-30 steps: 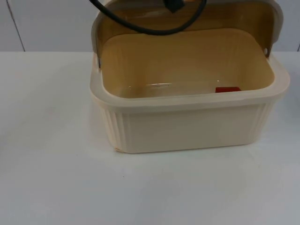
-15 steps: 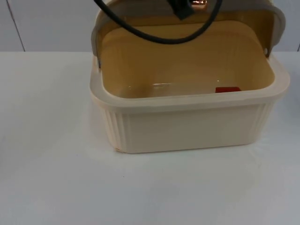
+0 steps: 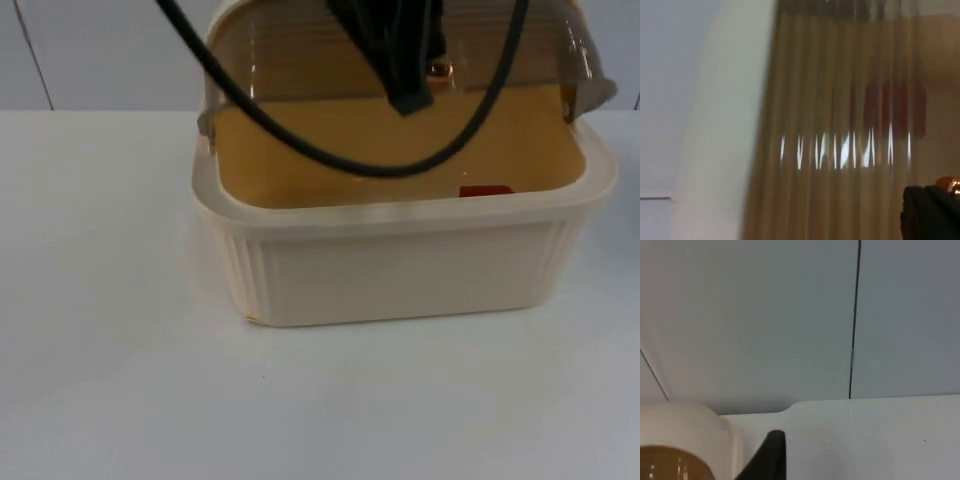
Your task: Open the box lid with the left hand, place the block into the box with the right hand, then close the box lid with the left hand.
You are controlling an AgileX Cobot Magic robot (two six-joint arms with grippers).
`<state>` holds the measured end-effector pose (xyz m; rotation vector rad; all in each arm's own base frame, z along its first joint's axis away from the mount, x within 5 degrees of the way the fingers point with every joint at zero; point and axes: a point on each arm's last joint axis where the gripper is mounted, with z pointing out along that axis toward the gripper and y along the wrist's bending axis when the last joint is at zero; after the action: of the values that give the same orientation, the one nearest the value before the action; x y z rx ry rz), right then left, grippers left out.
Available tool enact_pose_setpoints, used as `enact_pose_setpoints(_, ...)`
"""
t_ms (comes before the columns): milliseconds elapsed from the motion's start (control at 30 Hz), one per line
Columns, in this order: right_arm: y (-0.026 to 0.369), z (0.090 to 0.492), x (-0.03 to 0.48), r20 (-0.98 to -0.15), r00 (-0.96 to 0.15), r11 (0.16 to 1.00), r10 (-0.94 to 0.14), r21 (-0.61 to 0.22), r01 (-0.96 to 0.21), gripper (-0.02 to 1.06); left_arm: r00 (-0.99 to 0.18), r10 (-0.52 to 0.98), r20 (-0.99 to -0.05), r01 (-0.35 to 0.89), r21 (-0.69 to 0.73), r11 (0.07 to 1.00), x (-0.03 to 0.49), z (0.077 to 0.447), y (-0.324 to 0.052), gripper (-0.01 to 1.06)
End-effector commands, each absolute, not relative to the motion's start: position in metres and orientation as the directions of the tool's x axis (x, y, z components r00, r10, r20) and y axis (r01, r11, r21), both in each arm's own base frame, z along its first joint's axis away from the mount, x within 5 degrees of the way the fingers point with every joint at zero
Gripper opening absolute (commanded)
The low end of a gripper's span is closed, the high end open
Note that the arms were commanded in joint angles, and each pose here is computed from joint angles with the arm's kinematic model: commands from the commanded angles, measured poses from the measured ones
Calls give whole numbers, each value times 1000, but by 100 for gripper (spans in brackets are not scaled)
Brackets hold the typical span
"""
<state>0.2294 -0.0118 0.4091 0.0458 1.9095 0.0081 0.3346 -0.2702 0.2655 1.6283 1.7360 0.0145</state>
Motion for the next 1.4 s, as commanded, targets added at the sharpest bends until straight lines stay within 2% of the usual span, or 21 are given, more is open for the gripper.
enact_pose_setpoints(0,-11,410,226,-945,-327,999,28,21,26,104,71,883,-465,857,482,185,327,244,-266,0)
enact_pose_setpoints(100,-11,410,226,-945,-325,999,28,21,26,104,93,869,-486,843,503,191,316,234,-266,0)
enact_pose_setpoints(233,-11,410,226,-945,-325,1000,25,18,25,104,143,877,-459,839,526,139,297,214,-263,0)
enact_pose_setpoints(433,-11,410,226,-945,-325,1000,25,18,25,104,151,875,-459,854,507,119,285,205,-268,0)
enact_pose_setpoints(600,-11,410,226,-945,-327,1000,25,18,25,104,112,849,-517,858,482,179,280,221,-266,0)
enact_pose_setpoints(767,-11,410,226,-945,-327,1000,25,18,25,104,72,818,-571,853,461,246,268,255,-256,0)
enact_pose_setpoints(933,-11,411,226,-946,-323,1000,25,18,25,104,29,735,-677,791,466,397,265,304,-228,0)
enact_pose_setpoints(967,-11,411,226,-946,-323,1000,25,18,25,104,29,735,-677,791,466,397,265,304,-228,0)
enact_pose_setpoints(1067,-11,411,226,-946,-323,999,32,24,27,104,-47,683,-729,730,441,522,273,327,-196,0)
enact_pose_setpoints(1133,-11,411,226,-946,-323,999,35,28,27,104,-131,613,-779,661,393,640,279,342,-167,0)
enact_pose_setpoints(1167,-11,411,226,-946,-323,999,35,28,27,104,-131,613,-779,661,393,640,279,342,-167,0)
enact_pose_setpoints(1267,-11,411,226,-946,-323,999,38,32,26,104,-267,427,-864,504,252,826,287,361,-122,0)
enact_pose_setpoints(1300,-11,411,226,-946,-323,999,38,32,26,104,-329,299,-896,404,153,902,291,367,-100,0)
enact_pose_setpoints(1333,-11,411,226,-946,-323,999,38,32,26,104,-329,299,-896,404,153,902,291,367,-100,0)
enact_pose_setpoints(1367,-11,411,226,-946,-323,999,38,32,26,104,-366,205,-908,326,81,942,294,369,-84,0)
